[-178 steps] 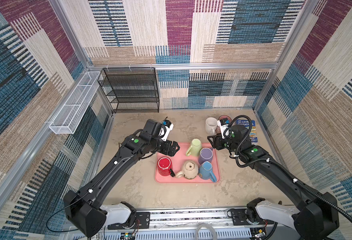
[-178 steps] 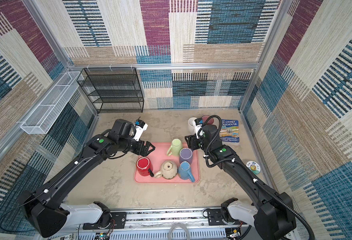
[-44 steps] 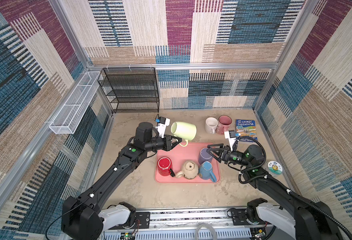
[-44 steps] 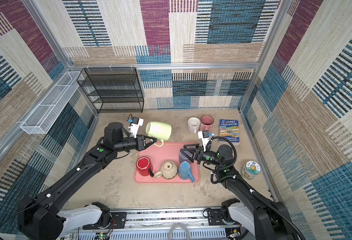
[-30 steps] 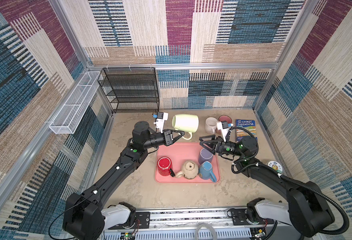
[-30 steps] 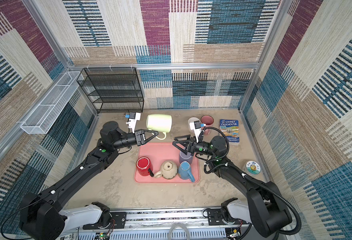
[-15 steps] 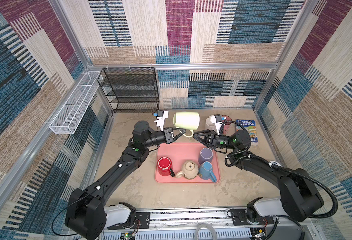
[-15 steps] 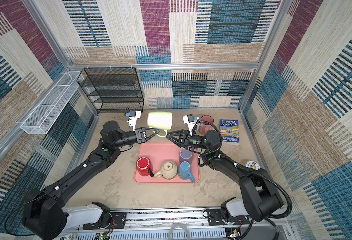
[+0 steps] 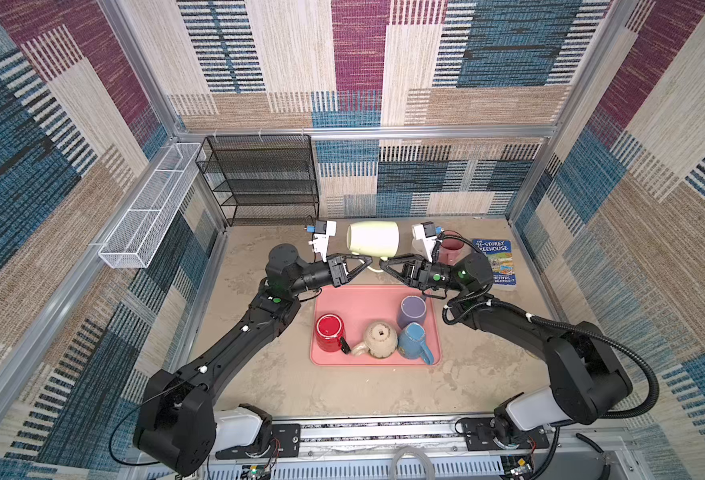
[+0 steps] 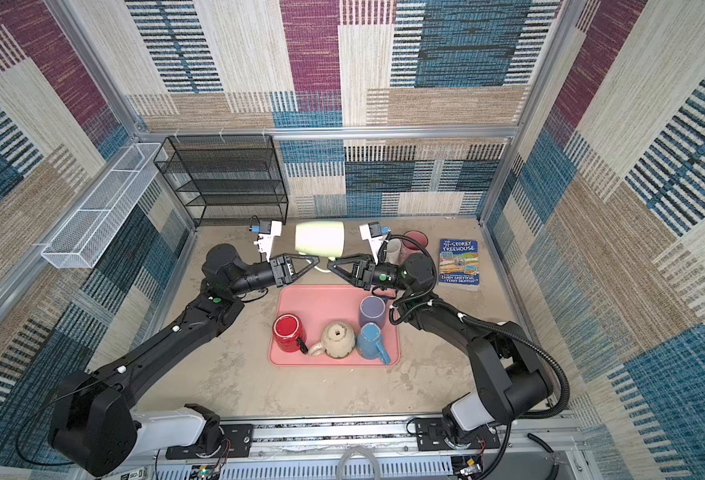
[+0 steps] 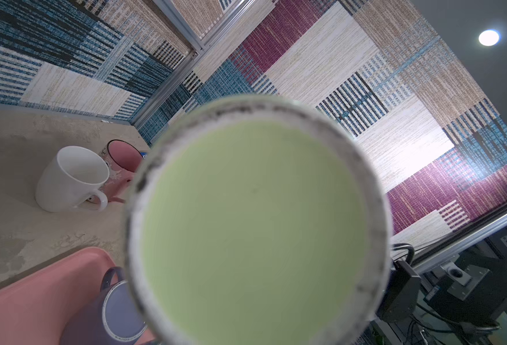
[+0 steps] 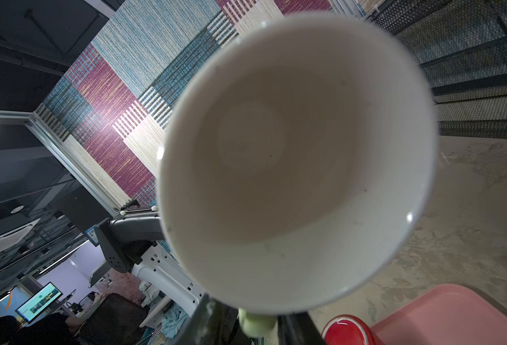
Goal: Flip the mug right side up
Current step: 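Grasp the green mug's rim with the right gripper while the left holds it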
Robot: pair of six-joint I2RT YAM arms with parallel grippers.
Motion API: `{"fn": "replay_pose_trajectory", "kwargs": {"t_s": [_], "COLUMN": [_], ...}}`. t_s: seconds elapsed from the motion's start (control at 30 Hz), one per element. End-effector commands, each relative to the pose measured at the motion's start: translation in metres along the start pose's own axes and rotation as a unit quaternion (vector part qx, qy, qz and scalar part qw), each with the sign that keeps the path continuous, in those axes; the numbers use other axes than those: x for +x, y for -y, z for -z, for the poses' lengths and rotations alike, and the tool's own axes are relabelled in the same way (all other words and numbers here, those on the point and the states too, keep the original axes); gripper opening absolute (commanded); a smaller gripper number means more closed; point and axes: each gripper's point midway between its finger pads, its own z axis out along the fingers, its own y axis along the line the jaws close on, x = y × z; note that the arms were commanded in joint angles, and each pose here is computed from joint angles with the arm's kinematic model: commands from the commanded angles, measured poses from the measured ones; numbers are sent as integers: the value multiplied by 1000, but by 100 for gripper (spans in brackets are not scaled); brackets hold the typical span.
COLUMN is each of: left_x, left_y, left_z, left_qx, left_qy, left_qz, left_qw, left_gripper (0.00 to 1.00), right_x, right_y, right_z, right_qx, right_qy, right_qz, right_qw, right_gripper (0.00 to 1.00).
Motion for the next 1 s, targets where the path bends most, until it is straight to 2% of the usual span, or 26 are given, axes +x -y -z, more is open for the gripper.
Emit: {"fn": "replay_pose_trajectory", "kwargs": {"t_s": [0.0, 0.33, 0.47, 0.63, 0.9, 0.97], "left_x": [-5, 1, 6, 8, 11, 11], "left_y": [14, 3, -4, -7, -10, -9], "left_z": [0, -2, -3, -2, 3, 8], "left_qx": [32, 33, 31, 28, -6, -20], "left_qy": [9, 9, 8, 7, -4, -5], "left_qz": [-31, -19, -10, -7, -7, -13], "left_qw": [999, 999, 999, 1000, 1000, 1000], "left_gripper": [0, 0, 0, 0, 51, 72], "right_x": [-9, -14, -16, -16, -16, -14], "right_y": [-14, -10, -8, -4, -7, -6], "right_z": [-4, -11, -12, -13, -11, -8], "right_qx": [-29, -40, -43, -40, -10, 5], "right_qy": [10, 20, 25, 21, 14, 5], "right_qz": [17, 9, 4, -6, 13, 18], "right_qw": [999, 999, 999, 999, 1000, 1000], "right_gripper": [30, 21, 14, 0, 0, 0]}}
